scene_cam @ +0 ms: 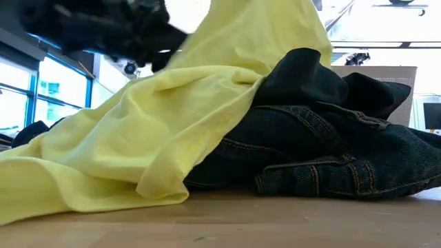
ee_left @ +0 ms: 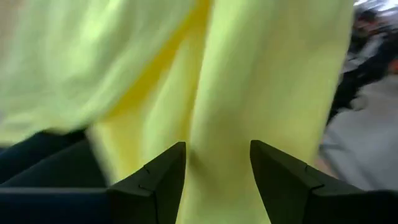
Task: Sort clothes
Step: Put the yellow shirt into the white laundry bin
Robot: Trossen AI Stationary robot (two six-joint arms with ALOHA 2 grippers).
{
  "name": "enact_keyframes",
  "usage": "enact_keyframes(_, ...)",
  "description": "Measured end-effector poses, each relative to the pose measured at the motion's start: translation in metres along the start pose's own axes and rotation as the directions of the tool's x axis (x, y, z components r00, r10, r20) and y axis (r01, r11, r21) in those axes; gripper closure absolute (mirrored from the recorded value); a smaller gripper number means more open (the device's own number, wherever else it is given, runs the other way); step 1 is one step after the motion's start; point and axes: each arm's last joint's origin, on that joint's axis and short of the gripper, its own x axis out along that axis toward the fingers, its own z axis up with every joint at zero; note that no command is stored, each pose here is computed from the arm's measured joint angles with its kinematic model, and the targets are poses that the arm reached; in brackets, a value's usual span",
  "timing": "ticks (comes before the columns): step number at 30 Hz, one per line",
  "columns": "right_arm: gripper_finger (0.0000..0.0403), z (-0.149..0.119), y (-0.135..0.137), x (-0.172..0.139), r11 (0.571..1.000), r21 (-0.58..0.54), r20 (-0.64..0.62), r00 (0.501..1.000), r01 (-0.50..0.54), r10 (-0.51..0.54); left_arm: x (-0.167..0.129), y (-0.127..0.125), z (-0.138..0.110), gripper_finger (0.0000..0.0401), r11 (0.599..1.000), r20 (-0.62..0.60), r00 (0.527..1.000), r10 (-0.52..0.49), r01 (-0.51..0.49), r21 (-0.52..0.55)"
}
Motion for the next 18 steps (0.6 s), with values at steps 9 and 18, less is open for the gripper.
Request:
enact_keyframes(9,0.0396,-0.04,0.035,0.023,0.997,0.013,-0.126,0.989,-0.074,0.075,0.085,-0.022,0.023,0.0282,0.914,-0.058,0.917,-0.394,0.398,0.085)
enact_keyframes(18,0.0396,-0.071,0.062,0.011,0.996,0.037,-0.213,0.973,-0.081,0.087,0.066,-0.028,0.066,0.0393,0.935,-0.038,0.958,-0.283,0.285,0.211)
